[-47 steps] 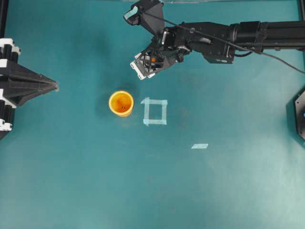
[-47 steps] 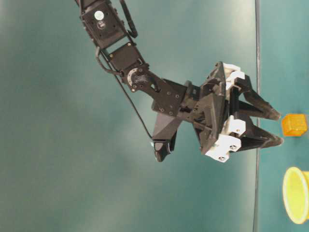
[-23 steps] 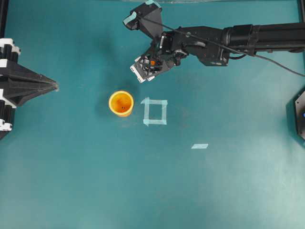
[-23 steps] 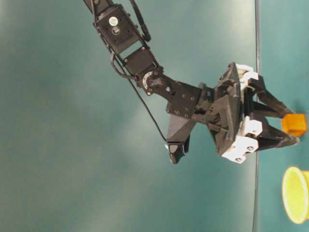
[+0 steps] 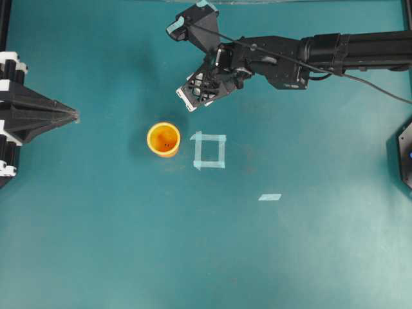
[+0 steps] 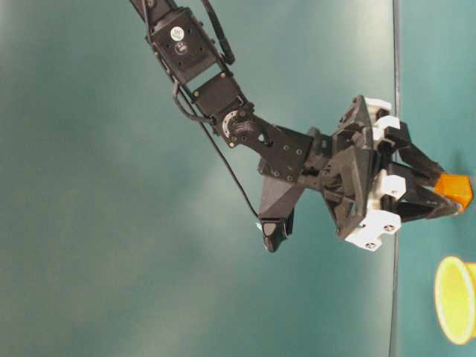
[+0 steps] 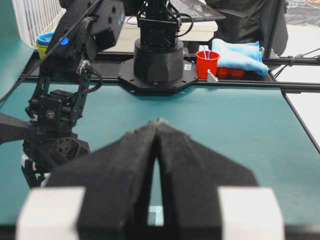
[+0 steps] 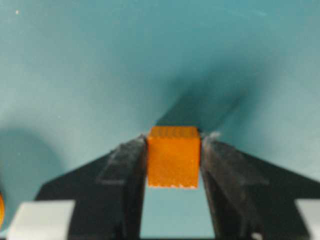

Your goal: Lift the orange block with right arm.

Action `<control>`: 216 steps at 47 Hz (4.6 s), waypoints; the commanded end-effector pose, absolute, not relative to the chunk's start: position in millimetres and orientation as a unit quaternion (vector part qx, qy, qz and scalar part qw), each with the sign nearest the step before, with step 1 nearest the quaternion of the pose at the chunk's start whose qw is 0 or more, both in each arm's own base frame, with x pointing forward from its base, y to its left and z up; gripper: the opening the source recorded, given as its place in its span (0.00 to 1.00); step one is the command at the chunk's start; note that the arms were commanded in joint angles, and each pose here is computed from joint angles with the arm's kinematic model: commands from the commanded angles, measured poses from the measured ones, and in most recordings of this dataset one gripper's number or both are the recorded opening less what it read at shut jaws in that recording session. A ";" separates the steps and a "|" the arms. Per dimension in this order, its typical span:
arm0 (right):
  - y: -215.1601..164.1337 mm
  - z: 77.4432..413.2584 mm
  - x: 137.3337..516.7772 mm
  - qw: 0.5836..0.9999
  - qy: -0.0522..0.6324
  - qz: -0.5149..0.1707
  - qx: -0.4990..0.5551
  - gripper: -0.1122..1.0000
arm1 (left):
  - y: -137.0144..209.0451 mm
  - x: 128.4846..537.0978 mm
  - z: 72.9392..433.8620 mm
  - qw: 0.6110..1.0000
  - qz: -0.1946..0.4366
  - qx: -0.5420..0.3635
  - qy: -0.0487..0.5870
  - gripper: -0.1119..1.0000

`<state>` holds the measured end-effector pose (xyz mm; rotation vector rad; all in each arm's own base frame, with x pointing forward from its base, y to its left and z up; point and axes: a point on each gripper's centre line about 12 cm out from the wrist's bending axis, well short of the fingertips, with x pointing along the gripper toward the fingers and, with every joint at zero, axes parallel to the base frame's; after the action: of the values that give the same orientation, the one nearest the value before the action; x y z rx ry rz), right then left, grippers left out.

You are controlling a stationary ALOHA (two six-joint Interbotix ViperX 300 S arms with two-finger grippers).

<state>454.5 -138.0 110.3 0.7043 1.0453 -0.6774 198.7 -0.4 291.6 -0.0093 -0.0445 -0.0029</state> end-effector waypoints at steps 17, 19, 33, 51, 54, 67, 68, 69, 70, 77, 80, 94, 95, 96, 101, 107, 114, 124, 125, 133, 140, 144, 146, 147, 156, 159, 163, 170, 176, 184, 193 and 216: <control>-138.4 175.2 460.9 0.773 0.449 -0.307 0.327 0.45 | -0.5 201.6 298.2 1.000 -0.002 -0.003 -0.018 0.10; -138.4 179.7 460.4 0.770 0.452 -0.309 0.326 0.45 | -0.5 201.6 298.2 1.000 -0.002 -0.004 -0.018 0.10; -140.0 219.6 462.4 0.775 0.442 -0.311 0.327 0.45 | -0.8 200.8 299.1 1.000 -0.002 -0.003 -0.021 0.10; -139.7 268.4 459.7 0.770 0.444 -0.319 0.328 0.45 | -0.5 200.6 300.0 1.000 -0.002 -0.002 -0.022 0.10; -139.9 275.0 459.8 0.770 0.444 -0.320 0.328 0.45 | -0.5 200.5 299.4 1.000 -0.002 -0.002 -0.021 0.10; -140.8 298.6 458.3 0.770 0.441 -0.323 0.330 0.45 | -0.8 200.3 300.4 1.000 -0.002 -0.002 -0.023 0.10; -140.0 300.1 458.1 0.770 0.441 -0.322 0.329 0.45 | -0.5 200.4 300.4 1.000 -0.002 -0.004 -0.023 0.10; -140.0 302.3 457.8 0.770 0.440 -0.322 0.330 0.45 | -0.8 200.3 300.4 1.000 -0.002 -0.003 -0.023 0.10; -140.7 303.6 457.6 0.770 0.440 -0.323 0.330 0.45 | -0.5 200.4 300.4 1.000 -0.002 -0.004 -0.023 0.10; -140.1 311.5 455.1 0.768 0.442 -0.325 0.330 0.45 | -0.5 200.4 300.4 1.000 -0.002 -0.004 -0.023 0.10; -140.0 314.3 454.4 0.768 0.442 -0.326 0.331 0.45 | -0.5 200.3 300.4 1.000 -0.002 -0.003 -0.023 0.10; -139.8 323.7 453.4 0.767 0.442 -0.327 0.331 0.45 | -0.5 200.1 300.5 1.000 -0.002 -0.003 -0.023 0.10; -139.1 325.4 453.3 0.768 0.441 -0.326 0.331 0.45 | -0.5 200.4 300.4 1.000 -0.002 -0.003 -0.023 0.10; -139.1 324.6 453.4 0.767 0.442 -0.326 0.331 0.45 | -0.5 200.4 300.4 1.000 -0.002 -0.004 -0.023 0.10; -139.0 325.7 452.8 0.766 0.444 -0.327 0.331 0.45 | -0.5 200.4 300.4 1.000 -0.002 -0.003 -0.023 0.10; -138.7 326.1 451.8 0.763 0.448 -0.328 0.331 0.45 | -0.8 200.3 300.4 1.000 -0.002 -0.002 -0.023 0.10; -139.4 326.5 451.2 0.762 0.448 -0.330 0.332 0.45 | -0.5 200.3 300.4 1.000 -0.002 -0.002 -0.023 0.10; -139.5 328.1 451.6 0.763 0.447 -0.329 0.331 0.45 | -0.5 200.4 300.4 1.000 -0.002 -0.003 -0.023 0.10; -139.5 328.6 451.7 0.763 0.446 -0.329 0.331 0.45 | -0.8 200.3 300.4 1.000 -0.002 -0.002 -0.023 0.10; -139.6 330.7 452.1 0.765 0.444 -0.328 0.332 0.45 | -0.5 200.4 300.4 1.000 -0.002 -0.003 -0.023 0.10; -139.6 331.3 452.2 0.765 0.443 -0.328 0.332 0.45 | -0.5 200.3 300.4 1.000 -0.002 -0.002 -0.023 0.10; -140.4 331.8 452.1 0.766 0.442 -0.329 0.332 0.45 | -0.5 200.1 300.7 1.000 -0.002 -0.003 -0.024 0.10; -139.7 331.8 452.4 0.766 0.442 -0.328 0.332 0.45 | -0.5 200.4 300.2 1.000 -0.001 -0.002 -0.022 0.10; -140.4 331.8 452.1 0.766 0.442 -0.329 0.332 0.45 | -0.5 200.1 300.7 1.000 -0.002 -0.002 -0.024 0.10; -139.7 332.3 452.5 0.766 0.442 -0.328 0.332 0.45 | -0.5 200.4 300.2 1.000 -0.002 -0.002 -0.022 0.10; -139.7 332.3 452.5 0.766 0.442 -0.328 0.332 0.45 | -0.5 200.4 300.0 1.000 -0.002 -0.002 -0.021 0.10; -139.7 332.3 452.5 0.766 0.442 -0.328 0.332 0.45 | -0.8 200.4 300.0 1.000 -0.002 -0.003 -0.021 0.10; -140.4 332.3 452.3 0.766 0.442 -0.328 0.332 0.45 | -0.8 200.4 299.8 1.000 -0.002 -0.002 -0.021 0.10; -140.4 332.3 452.3 0.766 0.442 -0.328 0.332 0.45 | -0.8 200.4 300.0 1.000 -0.002 -0.002 -0.021 0.10; -140.4 331.8 452.1 0.766 0.442 -0.329 0.332 0.45 | -0.5 200.4 300.0 1.000 -0.001 -0.002 -0.021 0.10; -140.4 332.3 452.3 0.766 0.442 -0.328 0.332 0.45 | -0.8 200.4 300.0 1.000 -0.002 -0.002 -0.021 0.10; -140.4 332.3 452.3 0.766 0.442 -0.328 0.332 0.45 | -0.5 200.1 300.1 1.000 -0.002 -0.002 -0.021 0.10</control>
<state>459.0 -140.9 296.5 0.7171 1.0380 -0.7355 198.1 -0.4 288.1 -0.0078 -0.0123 -0.0025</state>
